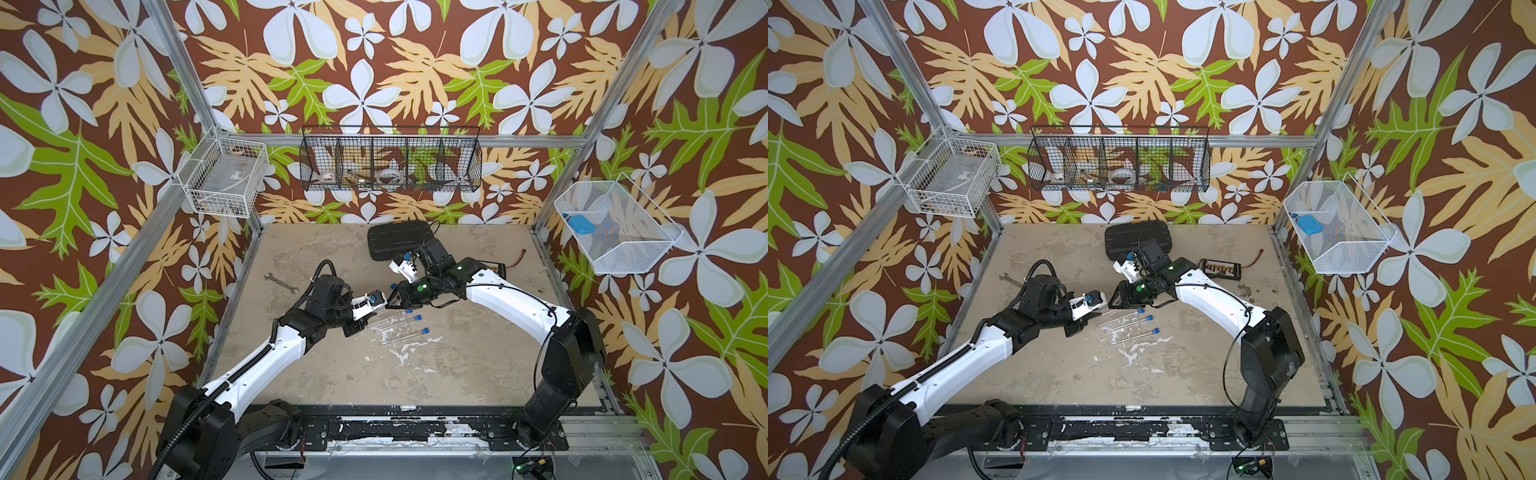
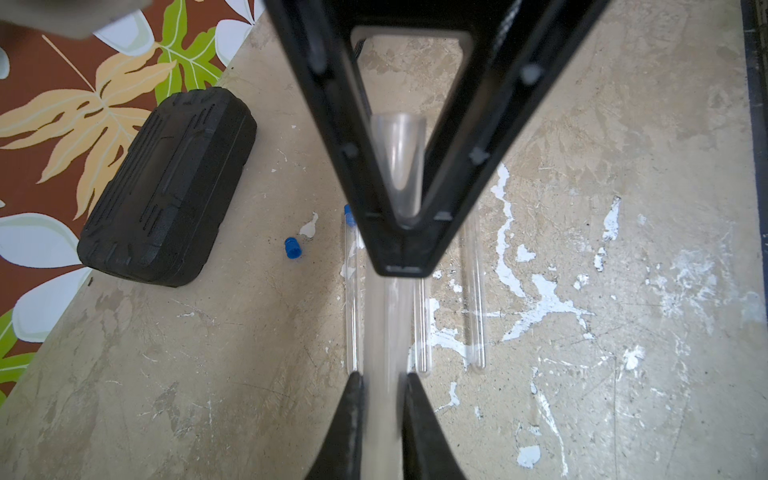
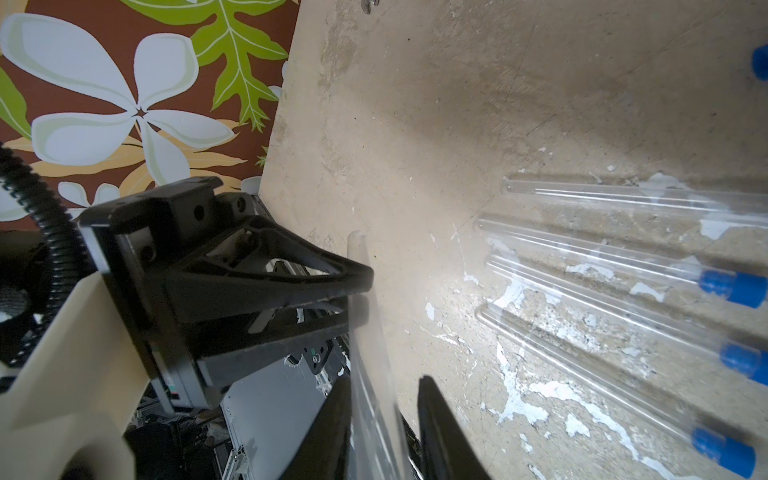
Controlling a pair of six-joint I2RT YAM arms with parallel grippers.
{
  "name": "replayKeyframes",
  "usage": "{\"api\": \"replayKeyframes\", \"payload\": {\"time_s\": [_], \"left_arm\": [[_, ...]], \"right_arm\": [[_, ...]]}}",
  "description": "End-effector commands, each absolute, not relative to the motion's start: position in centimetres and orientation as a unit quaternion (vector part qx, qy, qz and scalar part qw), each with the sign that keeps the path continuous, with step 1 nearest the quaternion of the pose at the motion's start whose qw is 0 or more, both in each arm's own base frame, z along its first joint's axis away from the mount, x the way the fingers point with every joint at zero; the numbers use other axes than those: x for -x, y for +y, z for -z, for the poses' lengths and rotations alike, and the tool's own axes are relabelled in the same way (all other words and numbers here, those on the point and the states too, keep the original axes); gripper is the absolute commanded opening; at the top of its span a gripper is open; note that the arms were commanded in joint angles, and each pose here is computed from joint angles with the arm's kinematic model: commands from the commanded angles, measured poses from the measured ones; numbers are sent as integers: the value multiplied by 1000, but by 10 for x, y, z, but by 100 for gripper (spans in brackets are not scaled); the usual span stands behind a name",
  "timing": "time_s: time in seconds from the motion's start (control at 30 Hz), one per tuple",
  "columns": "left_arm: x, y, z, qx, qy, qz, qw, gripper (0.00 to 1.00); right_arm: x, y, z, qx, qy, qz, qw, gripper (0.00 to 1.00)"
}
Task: Insert stoppers into test tubes
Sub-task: Pick up the test tube at the center of the board.
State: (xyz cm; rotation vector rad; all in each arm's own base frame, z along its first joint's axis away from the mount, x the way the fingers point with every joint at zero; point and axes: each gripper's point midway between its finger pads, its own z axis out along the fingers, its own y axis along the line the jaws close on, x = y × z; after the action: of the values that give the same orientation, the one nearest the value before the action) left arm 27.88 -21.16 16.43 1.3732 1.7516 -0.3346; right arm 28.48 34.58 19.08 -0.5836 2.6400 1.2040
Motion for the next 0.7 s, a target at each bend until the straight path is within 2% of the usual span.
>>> {"api": "replayKeyframes", "payload": {"time_s": [0.0, 0.67], "left_arm": [[-278, -215, -170, -555, 691, 140, 441, 2], [-276, -216, -168, -559, 687, 142, 442, 7]], "right_arm": [[-285, 350, -194, 198, 884, -413, 92, 28], [-278, 352, -192, 201, 880, -422, 78, 15]]}}
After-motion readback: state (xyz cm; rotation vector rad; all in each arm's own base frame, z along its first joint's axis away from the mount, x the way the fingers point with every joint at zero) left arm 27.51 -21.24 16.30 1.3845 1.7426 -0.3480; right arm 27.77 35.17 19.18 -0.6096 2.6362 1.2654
